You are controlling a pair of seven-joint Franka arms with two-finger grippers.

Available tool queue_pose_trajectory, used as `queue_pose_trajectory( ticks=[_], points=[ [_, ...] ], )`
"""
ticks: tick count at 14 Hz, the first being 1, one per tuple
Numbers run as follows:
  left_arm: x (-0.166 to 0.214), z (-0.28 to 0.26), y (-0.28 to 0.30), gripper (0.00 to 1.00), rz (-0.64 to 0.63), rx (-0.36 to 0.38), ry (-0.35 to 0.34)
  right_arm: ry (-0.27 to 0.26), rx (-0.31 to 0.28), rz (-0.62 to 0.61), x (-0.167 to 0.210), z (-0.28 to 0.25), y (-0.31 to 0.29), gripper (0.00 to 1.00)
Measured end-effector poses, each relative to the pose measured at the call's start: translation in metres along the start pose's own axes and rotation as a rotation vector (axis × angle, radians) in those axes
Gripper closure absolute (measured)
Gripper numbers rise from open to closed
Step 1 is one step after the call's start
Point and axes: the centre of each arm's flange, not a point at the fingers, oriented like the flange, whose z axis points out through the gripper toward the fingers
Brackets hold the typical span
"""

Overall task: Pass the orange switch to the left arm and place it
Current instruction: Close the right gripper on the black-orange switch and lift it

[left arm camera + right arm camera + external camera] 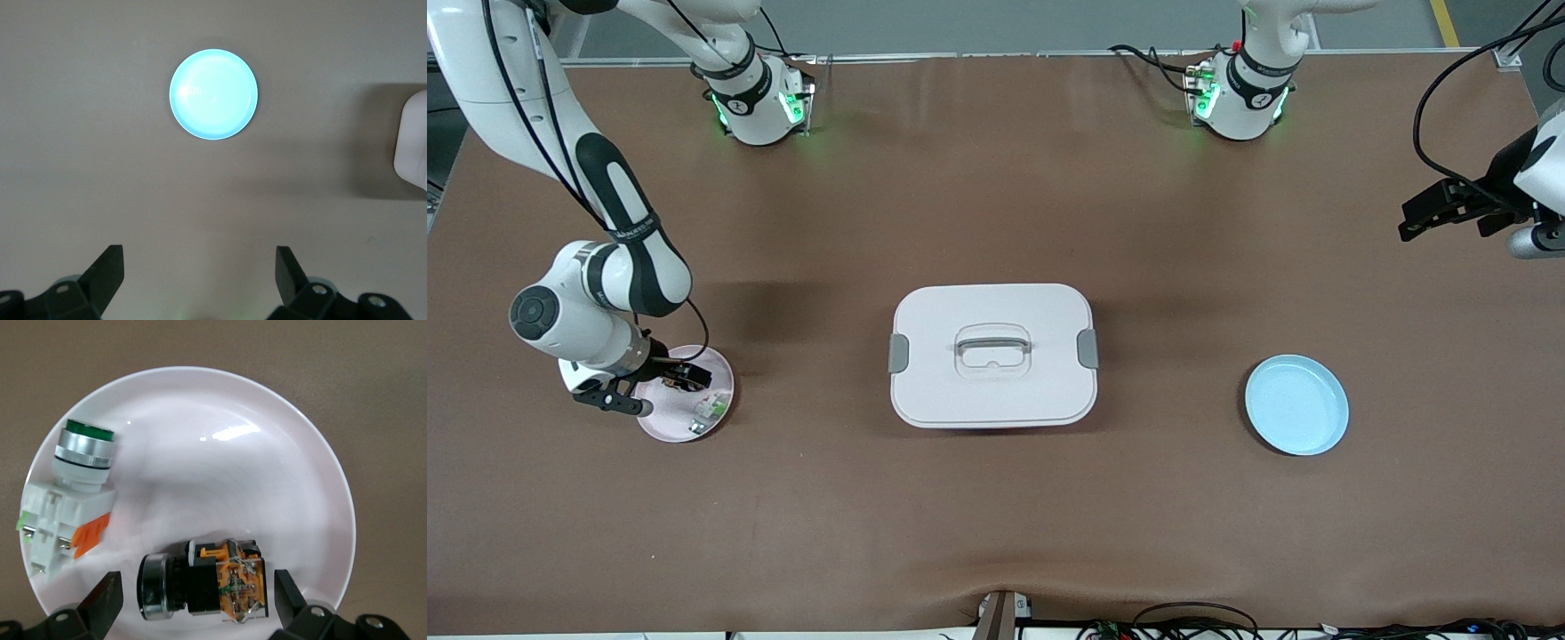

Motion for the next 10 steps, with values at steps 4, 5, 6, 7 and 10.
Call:
queue_pose_trajectory(
  ticks=[4,5,6,7,10],
  points=[
    [0.0,0.0,0.0,0.0,0.0,0.0,0.0,0.001,0.0,-0.004,0.0007,-0.0003,0.0006,0.02],
    [0.0,0.0,0.0,0.0,0.0,0.0,0.0,0.001,0.0,-0.007,0.0007,-0.0001,0.0006,0.04],
    [0.0,-0.0001,0.0,0.0,0.0,0.0,0.0,0.0,0.0,-0.008,0.0006,0.0002,0.0006,0.13],
    [0.0,-0.0001,0.0,0.0,0.0,0.0,0.0,0.0,0.0,-0.009,0.0006,0.0004,0.0007,0.25],
    [0.0,-0.0003,0.0,0.0,0.0,0.0,0.001,0.001,0.0,-0.009,0.0012,0.0,0.0006,0.28]
  ],
)
